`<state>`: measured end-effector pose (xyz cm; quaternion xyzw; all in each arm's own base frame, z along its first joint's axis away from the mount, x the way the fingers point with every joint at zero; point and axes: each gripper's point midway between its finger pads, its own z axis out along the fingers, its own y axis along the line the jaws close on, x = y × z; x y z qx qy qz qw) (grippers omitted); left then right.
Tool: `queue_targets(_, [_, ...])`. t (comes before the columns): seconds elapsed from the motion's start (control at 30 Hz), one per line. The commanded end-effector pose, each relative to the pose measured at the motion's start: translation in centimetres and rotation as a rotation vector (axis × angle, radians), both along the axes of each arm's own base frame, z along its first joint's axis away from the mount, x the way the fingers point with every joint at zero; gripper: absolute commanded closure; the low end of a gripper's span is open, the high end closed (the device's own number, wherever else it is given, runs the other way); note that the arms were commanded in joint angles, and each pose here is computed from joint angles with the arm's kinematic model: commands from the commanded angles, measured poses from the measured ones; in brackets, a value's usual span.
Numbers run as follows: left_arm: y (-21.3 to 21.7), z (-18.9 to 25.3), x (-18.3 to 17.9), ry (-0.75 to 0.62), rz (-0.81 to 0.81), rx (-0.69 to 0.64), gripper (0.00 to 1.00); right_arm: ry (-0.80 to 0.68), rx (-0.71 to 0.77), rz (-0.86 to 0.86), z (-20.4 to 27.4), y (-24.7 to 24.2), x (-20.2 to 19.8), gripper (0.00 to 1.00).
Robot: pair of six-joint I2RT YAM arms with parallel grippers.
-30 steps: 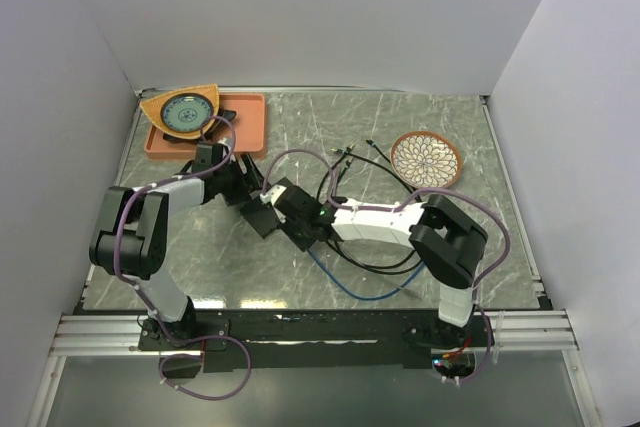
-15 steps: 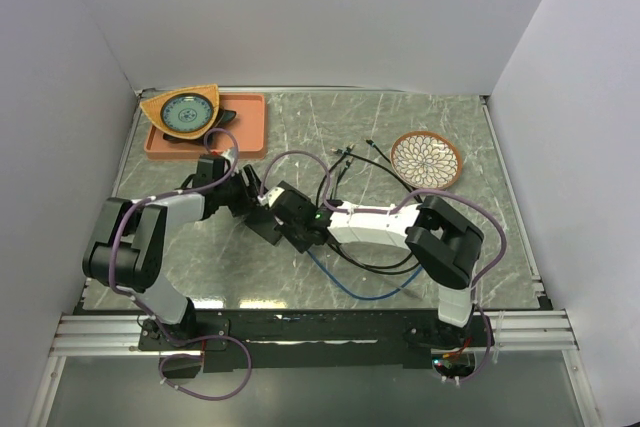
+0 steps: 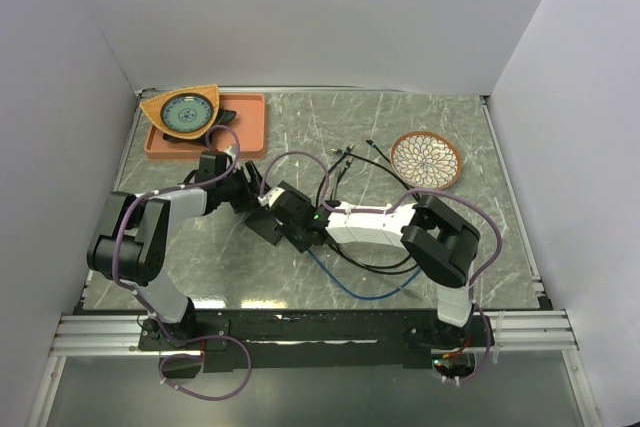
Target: Insert the plug into the switch port
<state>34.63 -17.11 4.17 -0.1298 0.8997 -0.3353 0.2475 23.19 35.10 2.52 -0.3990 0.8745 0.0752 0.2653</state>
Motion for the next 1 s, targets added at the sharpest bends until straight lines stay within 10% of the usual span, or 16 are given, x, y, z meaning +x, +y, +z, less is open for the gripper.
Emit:
queue_targets(0.0, [-0.1,-1.1,-0.3,0.039,-0.015,0.014,0.28,-0.026,0.002,0.010,-0.4,0.8,0.3,1.00])
queue_targets(0.97, [-1.5,-2.1,-1.3,0.065,-0.056,0.021,0.36,-0.068,0.068,0.018,1.1,2.5,0.9,1.00])
